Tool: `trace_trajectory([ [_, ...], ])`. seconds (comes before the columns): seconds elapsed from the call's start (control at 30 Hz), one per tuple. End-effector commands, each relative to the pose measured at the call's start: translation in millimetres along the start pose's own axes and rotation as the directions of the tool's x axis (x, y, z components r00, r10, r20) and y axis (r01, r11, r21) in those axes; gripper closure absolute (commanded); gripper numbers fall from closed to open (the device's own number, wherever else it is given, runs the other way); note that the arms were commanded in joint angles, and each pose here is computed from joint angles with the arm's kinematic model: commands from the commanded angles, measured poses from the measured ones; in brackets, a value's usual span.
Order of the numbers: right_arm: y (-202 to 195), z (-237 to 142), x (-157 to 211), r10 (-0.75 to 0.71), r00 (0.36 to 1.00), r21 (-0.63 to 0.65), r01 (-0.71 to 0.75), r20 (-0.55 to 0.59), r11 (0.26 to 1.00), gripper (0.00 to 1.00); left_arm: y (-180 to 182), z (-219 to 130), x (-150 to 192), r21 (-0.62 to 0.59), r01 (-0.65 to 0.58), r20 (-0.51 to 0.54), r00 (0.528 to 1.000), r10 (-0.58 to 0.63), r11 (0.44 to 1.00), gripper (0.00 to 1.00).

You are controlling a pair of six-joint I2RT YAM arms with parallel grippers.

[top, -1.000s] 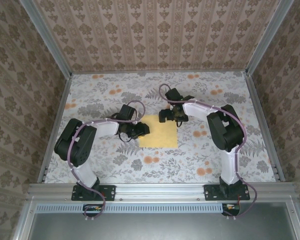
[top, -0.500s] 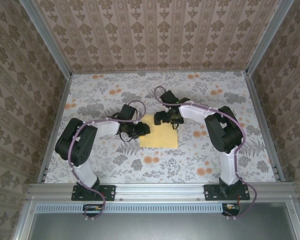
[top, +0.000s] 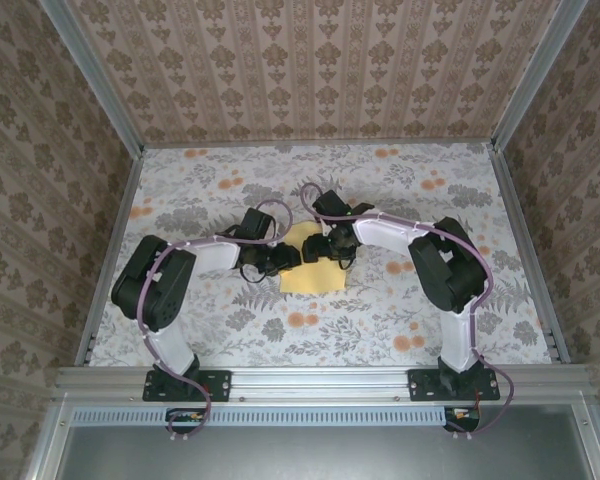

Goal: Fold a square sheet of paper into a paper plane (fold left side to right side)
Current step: Pick up the square sheet of paper from the center of the table.

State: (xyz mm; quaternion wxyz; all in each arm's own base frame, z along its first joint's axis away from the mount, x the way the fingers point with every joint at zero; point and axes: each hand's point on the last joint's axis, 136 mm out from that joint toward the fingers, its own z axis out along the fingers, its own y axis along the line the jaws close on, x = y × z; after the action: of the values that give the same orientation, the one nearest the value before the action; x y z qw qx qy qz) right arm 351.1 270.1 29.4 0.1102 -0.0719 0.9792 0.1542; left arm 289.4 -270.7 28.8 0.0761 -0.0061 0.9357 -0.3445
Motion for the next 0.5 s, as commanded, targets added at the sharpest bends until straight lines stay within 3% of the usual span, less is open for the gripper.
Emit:
trace_trajectory([
  [0.0, 8, -12, 4, 0.009, 1.000, -0.037, -0.009, -0.018, 0.999, 0.27, 2, 4, 4, -0.007, 0.011, -0.012, 1.000, -0.011, 1.000, 0.63],
  [0.3, 18, -24, -2, -0.011, 1.000, -0.110, 0.011, 0.004, 0.994, 0.52, -13, -16, -9, 0.031, -0.048, 0.049, 0.998, 0.047, 0.998, 0.54],
  [0.47, 26, -46, -11, -0.035, 0.998, -0.206, 0.047, 0.059, 0.977, 0.59, -19, -47, -24, 0.069, -0.101, 0.134, 0.987, 0.091, 0.993, 0.46],
])
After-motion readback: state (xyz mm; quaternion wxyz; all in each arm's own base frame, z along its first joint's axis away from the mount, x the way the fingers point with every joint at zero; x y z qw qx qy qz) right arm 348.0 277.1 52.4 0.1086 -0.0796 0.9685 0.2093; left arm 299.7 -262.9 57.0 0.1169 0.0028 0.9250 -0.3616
